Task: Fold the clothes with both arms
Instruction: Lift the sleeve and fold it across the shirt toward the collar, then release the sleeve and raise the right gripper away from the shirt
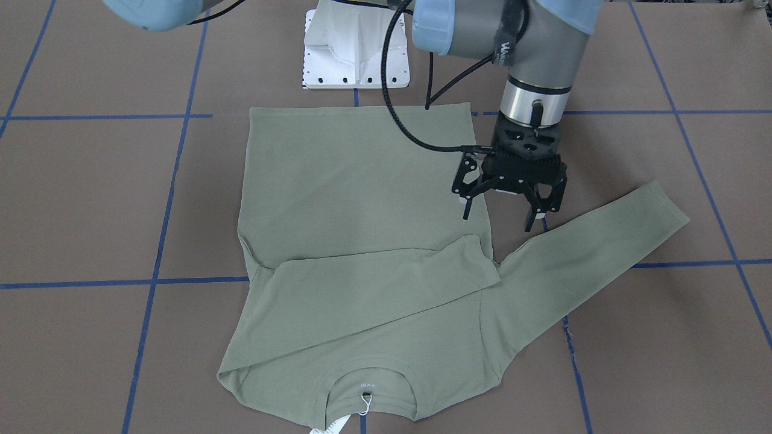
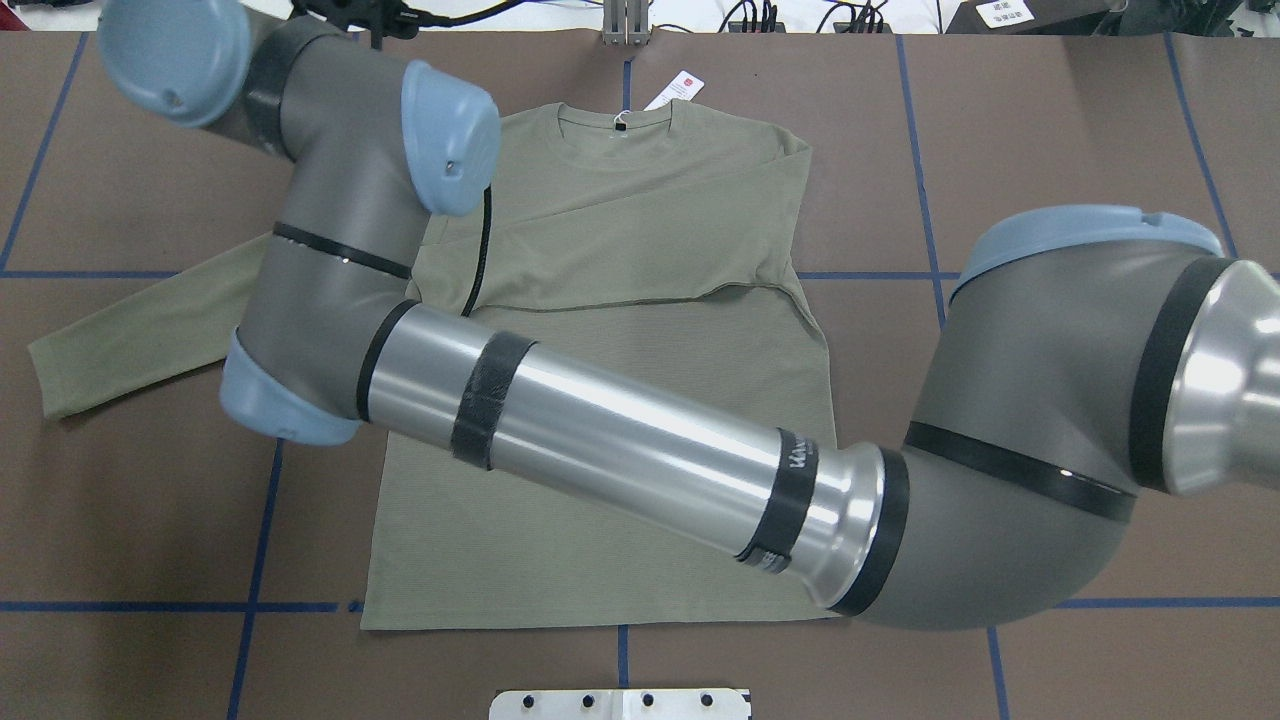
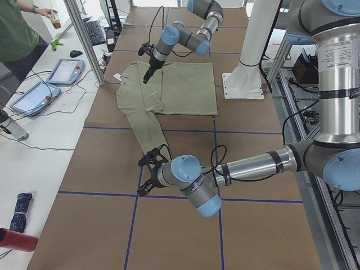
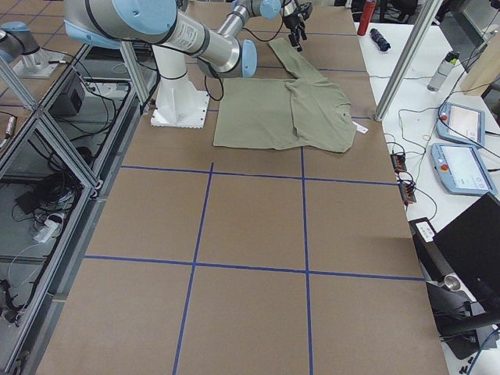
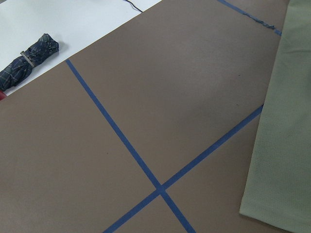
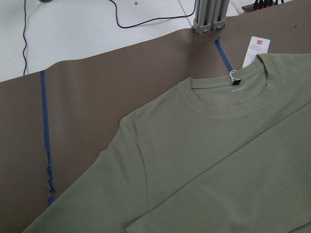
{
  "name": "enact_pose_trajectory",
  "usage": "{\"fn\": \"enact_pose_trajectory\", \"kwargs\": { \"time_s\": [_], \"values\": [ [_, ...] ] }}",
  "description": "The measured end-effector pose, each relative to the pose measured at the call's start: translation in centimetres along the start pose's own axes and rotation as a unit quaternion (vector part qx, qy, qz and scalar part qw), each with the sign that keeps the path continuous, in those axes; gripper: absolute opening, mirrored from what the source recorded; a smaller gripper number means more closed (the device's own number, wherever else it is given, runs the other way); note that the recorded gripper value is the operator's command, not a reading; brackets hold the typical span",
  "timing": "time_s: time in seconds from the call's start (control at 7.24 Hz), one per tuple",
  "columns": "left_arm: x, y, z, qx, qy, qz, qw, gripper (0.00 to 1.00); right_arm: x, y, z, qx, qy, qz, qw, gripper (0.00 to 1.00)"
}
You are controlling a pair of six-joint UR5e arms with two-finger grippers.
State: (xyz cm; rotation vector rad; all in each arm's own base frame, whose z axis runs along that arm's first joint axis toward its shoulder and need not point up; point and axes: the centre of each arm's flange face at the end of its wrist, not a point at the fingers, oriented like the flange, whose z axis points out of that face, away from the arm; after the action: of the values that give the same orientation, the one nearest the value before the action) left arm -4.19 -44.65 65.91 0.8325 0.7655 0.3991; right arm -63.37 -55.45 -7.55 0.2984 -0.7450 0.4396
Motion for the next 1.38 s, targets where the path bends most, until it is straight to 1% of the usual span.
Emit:
{"fn": "enact_pose_trajectory", "kwargs": {
  "time_s": [0.14, 0.28, 0.41, 0.55, 0.69, 0.83, 0.97, 1.1, 1.24, 1.38],
  "values": [
    [0.8, -1.6, 1.4, 0.001, 0.012, -0.015, 0.9998, 1.0, 4.7, -3.4, 0.5, -0.027, 0.003, -0.027, 0.9993, 1.0],
    [1.7, -2.2, 2.6, -0.002, 0.023, -0.032, 0.9992, 1.0, 10.6, -6.5, 0.8, -0.05, -0.002, -0.06, 0.9969, 1.0],
    [2.9, -1.6, 3.6, -0.008, 0.031, -0.04, 0.9987, 1.0, 18.0, -9.6, 1.0, -0.069, -0.014, -0.102, 0.9923, 1.0],
    [4.5, -0.2, 4.9, -0.015, 0.026, -0.032, 0.999, 1.0, 26.5, -12.7, 1.1, -0.087, -0.029, -0.145, 0.9851, 1.0],
    [6.4, 1.3, 6.8, -0.025, 0.008, -0.015, 0.9996, 1.0, 34.9, -15.2, 0.9, -0.104, -0.042, -0.184, 0.9766, 1.0],
    [8.5, 2.4, 8.7, -0.035, -0.005, 0.004, 0.9994, 1.0, 42.4, -16.4, 0.7, -0.112, -0.046, -0.215, 0.969, 1.0],
    [10.2, 2.8, 10.0, -0.042, -0.004, 0.018, 0.999, 1.0, 48.1, -16.6, 0.4, -0.114, -0.043, -0.231, 0.9652, 1.0],
    [11.4, 2.9, 10.7, -0.045, 0.001, 0.027, 0.9986, 1.0, 52.7, -16.1, 0.2, -0.116, -0.034, -0.235, 0.9644, 1.0],
    [12.0, 2.9, 11.1, -0.047, 0.005, 0.031, 0.9984, 1.0, 55.8, -15.7, 0.0, -0.118, -0.026, -0.236, 0.9642, 1.0],
    [12.5, 3.2, 11.4, -0.052, 0.008, 0.034, 0.9981, 1.0, 57.3, -15.6, -0.2, -0.117, -0.023, -0.237, 0.9642, 1.0]
  ]
}}
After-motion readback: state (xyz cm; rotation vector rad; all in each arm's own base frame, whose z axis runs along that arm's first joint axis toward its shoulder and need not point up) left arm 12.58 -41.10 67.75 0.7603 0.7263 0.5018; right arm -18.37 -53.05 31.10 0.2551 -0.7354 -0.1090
